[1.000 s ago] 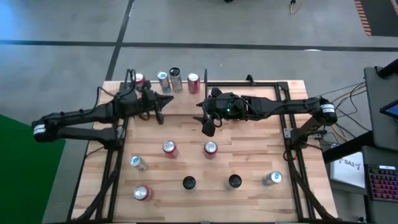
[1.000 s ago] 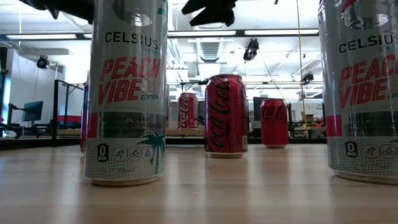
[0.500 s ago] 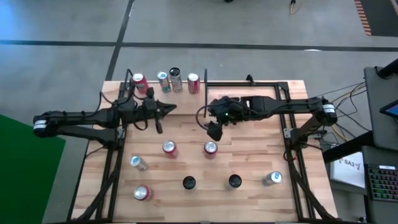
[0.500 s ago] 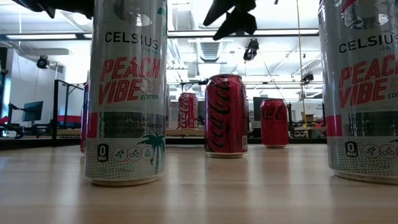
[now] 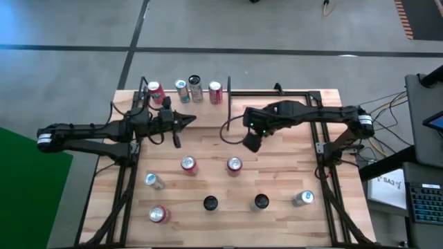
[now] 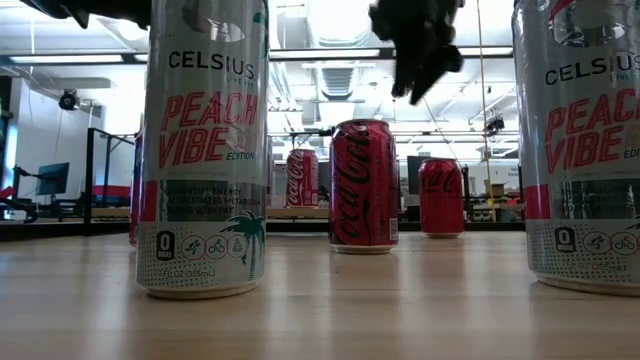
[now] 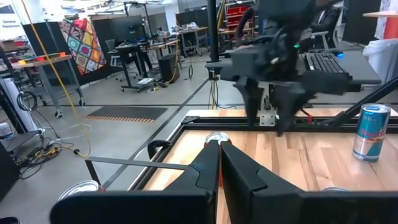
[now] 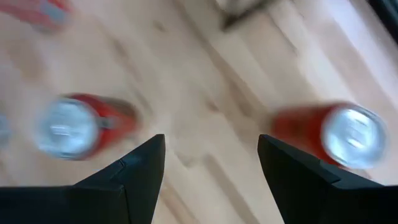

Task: Place canned beverage on shelf
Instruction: Put the top red black soda can on the shelf

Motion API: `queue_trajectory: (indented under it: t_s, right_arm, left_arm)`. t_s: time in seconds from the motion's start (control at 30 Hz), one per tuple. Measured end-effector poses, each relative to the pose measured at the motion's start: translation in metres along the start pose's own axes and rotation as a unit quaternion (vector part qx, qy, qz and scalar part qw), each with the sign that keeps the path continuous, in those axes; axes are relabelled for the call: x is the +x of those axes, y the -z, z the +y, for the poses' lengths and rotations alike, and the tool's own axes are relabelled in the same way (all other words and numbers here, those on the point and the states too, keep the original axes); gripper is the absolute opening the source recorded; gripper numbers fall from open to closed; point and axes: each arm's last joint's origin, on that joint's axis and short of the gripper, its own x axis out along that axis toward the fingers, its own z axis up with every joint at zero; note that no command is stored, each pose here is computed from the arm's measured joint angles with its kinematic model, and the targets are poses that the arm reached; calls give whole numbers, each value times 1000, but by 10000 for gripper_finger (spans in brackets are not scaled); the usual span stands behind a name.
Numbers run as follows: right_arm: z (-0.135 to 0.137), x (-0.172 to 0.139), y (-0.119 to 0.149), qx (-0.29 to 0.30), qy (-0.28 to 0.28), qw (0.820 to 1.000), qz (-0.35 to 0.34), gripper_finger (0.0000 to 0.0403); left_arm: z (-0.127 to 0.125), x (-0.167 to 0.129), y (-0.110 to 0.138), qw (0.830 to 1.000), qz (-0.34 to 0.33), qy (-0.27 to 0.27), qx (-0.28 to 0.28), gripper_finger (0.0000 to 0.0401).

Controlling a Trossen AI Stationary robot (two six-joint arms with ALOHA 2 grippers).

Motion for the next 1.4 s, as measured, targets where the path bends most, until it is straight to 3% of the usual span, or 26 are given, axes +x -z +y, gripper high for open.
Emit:
queue_trajectory:
  t_s: [0.27,0.53,0.73,0.97,1.1,1.4]
  right_arm:
    - [-44,4,-6,44,76,995,41,244]
    - [-76,5,-15,74,94,992,41,244]
    - [-77,6,-16,70,93,992,40,253]
    - [-78,9,-16,73,98,991,50,329]
    - [-78,10,-16,68,74,993,61,363]
    - [-78,8,-20,70,83,994,33,368]
  left_arm:
    - [0,0,0,1000,0,0,0,0]
    - [0,0,0,1000,1,0,0,0]
    - [0,0,0,1000,1,-4,0,0]
    - [0,0,0,1000,1,-4,8,0]
    - [0,0,-1,1000,-2,-5,7,0]
    - [0,1,-2,1000,-7,-6,7,0]
